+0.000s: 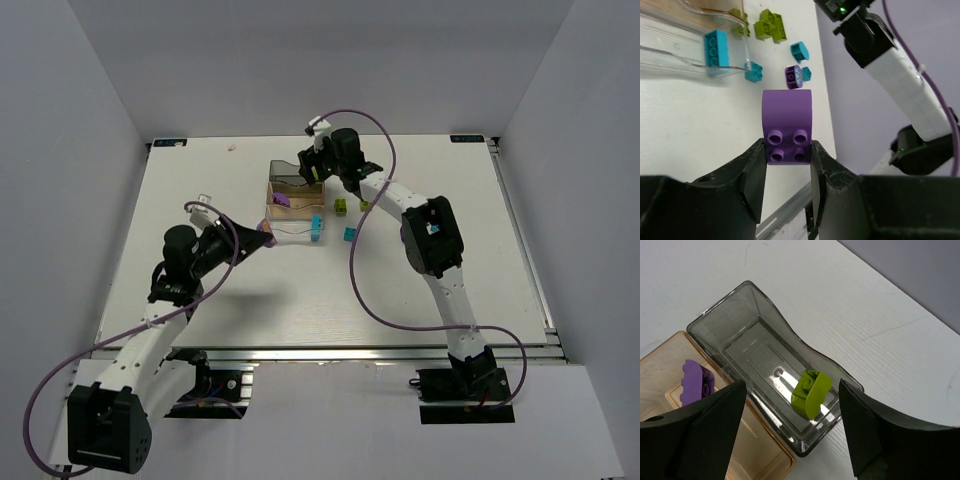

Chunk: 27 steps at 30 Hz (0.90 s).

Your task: Sort the legos into containers by color

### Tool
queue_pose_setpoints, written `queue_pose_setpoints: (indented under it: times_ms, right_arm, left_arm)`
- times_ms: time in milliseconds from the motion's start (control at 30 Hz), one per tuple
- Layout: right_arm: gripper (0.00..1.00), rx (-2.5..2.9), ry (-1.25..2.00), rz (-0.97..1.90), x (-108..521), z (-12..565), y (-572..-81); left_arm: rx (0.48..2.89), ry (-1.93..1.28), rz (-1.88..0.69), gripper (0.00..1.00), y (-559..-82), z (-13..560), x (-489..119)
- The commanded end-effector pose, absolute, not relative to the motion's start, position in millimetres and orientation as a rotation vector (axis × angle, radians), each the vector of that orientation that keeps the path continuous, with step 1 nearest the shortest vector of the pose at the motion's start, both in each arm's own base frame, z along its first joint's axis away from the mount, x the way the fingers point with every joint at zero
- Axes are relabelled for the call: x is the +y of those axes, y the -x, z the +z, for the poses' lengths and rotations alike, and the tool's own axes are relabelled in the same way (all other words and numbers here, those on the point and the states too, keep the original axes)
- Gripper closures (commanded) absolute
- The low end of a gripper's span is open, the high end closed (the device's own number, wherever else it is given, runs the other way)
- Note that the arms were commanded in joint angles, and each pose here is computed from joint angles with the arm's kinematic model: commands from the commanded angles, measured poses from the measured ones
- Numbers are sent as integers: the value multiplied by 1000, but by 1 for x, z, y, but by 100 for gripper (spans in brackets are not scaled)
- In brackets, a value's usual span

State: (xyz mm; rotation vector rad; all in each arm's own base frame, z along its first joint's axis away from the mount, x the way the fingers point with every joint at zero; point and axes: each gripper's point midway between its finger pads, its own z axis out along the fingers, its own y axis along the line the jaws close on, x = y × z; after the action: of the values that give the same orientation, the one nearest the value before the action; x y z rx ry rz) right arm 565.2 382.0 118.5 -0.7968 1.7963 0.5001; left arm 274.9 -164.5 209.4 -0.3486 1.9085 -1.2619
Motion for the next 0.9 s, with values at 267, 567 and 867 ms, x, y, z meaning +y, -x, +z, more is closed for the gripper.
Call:
queue_pose_setpoints:
  times_ms: [267,567,867]
  right_arm:
    - [28,1531,1063,870,343,240,-461]
    - [100,1642,1061,959,281,233,-387]
    - [91,1729,1052,965,252,211,-335]
  left_arm:
    - [2175,208,-927,100,-333,190,-180]
    - [2242,161,-734,100,-407,170,-200]
    - [2188,188,-585,100,-476,160,-213]
